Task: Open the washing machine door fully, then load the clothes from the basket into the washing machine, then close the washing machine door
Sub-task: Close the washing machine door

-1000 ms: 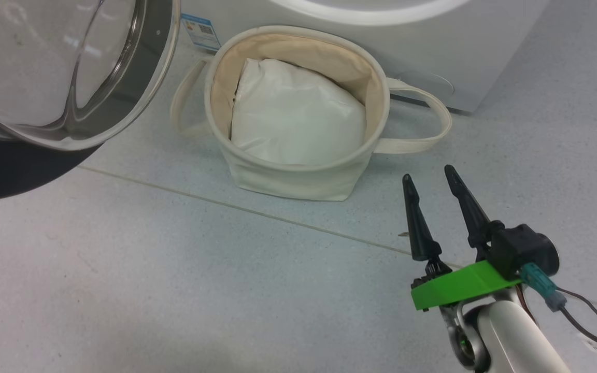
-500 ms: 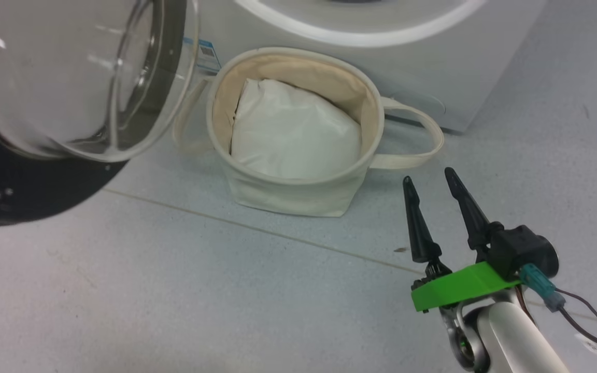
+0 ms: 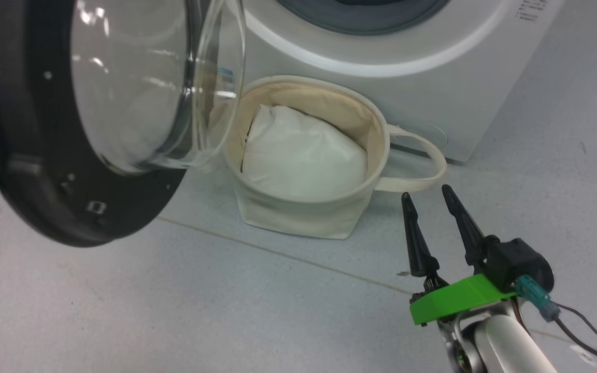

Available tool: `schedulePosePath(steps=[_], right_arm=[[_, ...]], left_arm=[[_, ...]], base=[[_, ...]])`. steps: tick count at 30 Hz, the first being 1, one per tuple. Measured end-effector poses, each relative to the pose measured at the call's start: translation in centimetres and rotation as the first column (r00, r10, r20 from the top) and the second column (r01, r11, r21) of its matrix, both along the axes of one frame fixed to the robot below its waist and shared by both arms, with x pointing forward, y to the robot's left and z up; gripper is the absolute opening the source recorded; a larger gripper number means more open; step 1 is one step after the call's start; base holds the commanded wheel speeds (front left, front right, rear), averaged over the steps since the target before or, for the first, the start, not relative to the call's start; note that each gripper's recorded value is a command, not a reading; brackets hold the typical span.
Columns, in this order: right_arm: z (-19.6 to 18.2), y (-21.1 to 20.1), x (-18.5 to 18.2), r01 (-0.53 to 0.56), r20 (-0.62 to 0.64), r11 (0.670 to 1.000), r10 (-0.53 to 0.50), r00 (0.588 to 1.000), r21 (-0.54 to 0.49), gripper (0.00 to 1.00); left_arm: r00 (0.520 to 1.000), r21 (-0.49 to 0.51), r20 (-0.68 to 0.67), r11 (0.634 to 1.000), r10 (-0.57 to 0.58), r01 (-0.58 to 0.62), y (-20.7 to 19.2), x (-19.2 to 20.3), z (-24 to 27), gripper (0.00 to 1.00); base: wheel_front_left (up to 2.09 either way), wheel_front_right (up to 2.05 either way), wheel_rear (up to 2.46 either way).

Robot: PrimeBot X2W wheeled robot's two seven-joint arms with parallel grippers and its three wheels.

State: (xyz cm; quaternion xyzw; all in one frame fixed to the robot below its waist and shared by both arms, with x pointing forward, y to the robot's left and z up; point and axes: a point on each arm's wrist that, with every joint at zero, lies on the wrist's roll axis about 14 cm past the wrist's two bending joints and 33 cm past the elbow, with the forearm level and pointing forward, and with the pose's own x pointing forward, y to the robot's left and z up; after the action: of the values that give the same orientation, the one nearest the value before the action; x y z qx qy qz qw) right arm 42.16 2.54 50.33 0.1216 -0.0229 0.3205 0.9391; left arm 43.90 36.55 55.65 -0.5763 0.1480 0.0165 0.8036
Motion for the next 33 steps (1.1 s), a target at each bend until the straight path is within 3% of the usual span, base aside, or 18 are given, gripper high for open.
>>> schedulePosePath(steps=[7,16,26,33], right_arm=[[1.0,-0.2,-0.6,0.006,0.016,1.0,-0.007,1.0,0.01,1.0],[0.8,-2.8,-0.9,0.081,0.0,0.997,-0.081,0.997,0.009,1.0],[1.5,-6.4,-0.8,0.181,0.013,0.983,-0.181,0.983,0.02,1.0],[1.5,-10.8,-0.9,0.305,0.006,0.952,-0.305,0.952,0.019,1.0]], left_arm=[[0.982,-0.024,0.053,0.983,-0.179,0.18,-5.8,0.3,0.8,0.0],[0.908,-0.077,0.098,0.906,-0.408,0.416,-16.3,1.2,-0.3,0.0],[0.846,-0.148,0.173,0.836,-0.505,0.529,-22.8,3.1,0.4,0.0],[0.808,-0.212,0.21,0.781,-0.551,0.587,-27.2,4.7,0.1,0.0]], base=[[0.0,0.0,0.0],[0.0,0.0,0.0],[0.0,0.0,0.0],[0.0,0.0,0.0]])
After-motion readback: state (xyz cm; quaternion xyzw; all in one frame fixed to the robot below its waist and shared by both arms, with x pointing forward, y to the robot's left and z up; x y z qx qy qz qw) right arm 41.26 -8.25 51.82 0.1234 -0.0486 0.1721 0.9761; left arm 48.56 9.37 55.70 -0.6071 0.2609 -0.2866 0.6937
